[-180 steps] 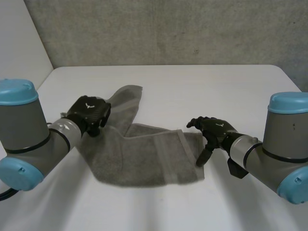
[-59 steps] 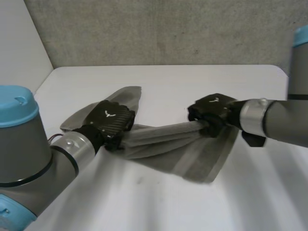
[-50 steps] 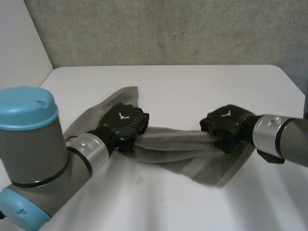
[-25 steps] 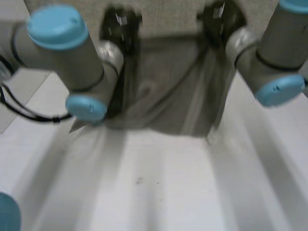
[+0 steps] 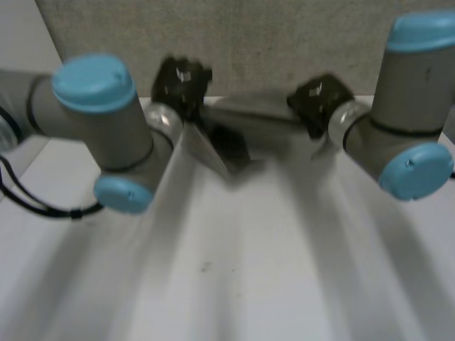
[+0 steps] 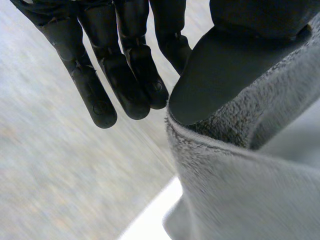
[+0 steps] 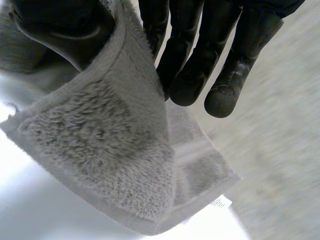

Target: Fold the towel.

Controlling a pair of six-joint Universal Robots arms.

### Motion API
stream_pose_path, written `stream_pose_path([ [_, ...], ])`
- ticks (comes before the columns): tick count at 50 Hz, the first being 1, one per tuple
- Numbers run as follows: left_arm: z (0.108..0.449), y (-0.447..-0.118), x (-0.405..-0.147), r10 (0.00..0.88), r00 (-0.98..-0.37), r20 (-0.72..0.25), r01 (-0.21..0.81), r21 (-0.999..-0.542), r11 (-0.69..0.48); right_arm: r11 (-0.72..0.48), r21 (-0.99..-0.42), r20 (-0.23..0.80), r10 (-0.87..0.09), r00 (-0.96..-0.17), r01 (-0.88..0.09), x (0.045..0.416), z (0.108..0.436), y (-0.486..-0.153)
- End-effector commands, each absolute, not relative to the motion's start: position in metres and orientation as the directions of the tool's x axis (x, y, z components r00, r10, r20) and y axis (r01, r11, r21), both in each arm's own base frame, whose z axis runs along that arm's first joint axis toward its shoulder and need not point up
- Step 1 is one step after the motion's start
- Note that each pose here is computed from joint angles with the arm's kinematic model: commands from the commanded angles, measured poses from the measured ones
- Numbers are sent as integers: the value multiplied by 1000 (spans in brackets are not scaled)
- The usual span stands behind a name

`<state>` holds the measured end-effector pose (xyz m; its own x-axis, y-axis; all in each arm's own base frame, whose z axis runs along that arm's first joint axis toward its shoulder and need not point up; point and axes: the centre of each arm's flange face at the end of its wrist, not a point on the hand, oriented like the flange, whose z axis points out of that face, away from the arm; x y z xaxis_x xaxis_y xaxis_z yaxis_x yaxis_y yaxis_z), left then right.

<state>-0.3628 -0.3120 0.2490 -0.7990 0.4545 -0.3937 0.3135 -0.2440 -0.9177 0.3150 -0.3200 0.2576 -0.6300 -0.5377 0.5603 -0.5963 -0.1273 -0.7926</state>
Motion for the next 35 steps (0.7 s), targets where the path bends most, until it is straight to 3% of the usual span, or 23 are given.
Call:
stream_pose_path([
  [1, 168, -269, -364, 597, -700, -392, 416, -903, -104, 24, -745, 500, -643, -581, -667, 301, 196, -298],
  [5, 159, -257, -366, 622, -679, -389, 427, -899, -95, 44, -741, 479, -664, -574, -670, 296, 191, -292],
  [10, 166, -253, -366, 621, -685, -382, 412, -905, -102, 41, -772, 455, -661, -597, -634, 287, 208, -285],
  [17, 207, -254, -365, 580, -732, -358, 318, -932, -174, -5, -846, 411, -644, -646, -533, 281, 251, -272],
  [23, 239, -254, -359, 548, -765, -339, 257, -940, -222, -70, -867, 424, -622, -658, -493, 280, 280, -265],
  [25, 276, -256, -350, 493, -805, -331, 214, -936, -280, -139, -877, 447, -587, -675, -460, 280, 306, -262],
  [26, 276, -256, -350, 492, -805, -331, 214, -936, -281, -139, -877, 447, -587, -675, -460, 280, 306, -262],
  [28, 323, -254, -336, 428, -848, -312, 156, -919, -361, -222, -891, 450, -539, -712, -395, 278, 345, -257],
  [29, 324, -254, -336, 428, -848, -312, 156, -919, -361, -223, -891, 450, -539, -712, -395, 278, 346, -257],
  [33, 386, -238, -320, 381, -880, -284, 74, -873, -481, -329, -899, 424, -487, -764, -289, 271, 399, -246],
  [35, 398, -233, -318, 378, -883, -277, 54, -861, -506, -347, -897, 420, -474, -774, -274, 269, 411, -244],
])
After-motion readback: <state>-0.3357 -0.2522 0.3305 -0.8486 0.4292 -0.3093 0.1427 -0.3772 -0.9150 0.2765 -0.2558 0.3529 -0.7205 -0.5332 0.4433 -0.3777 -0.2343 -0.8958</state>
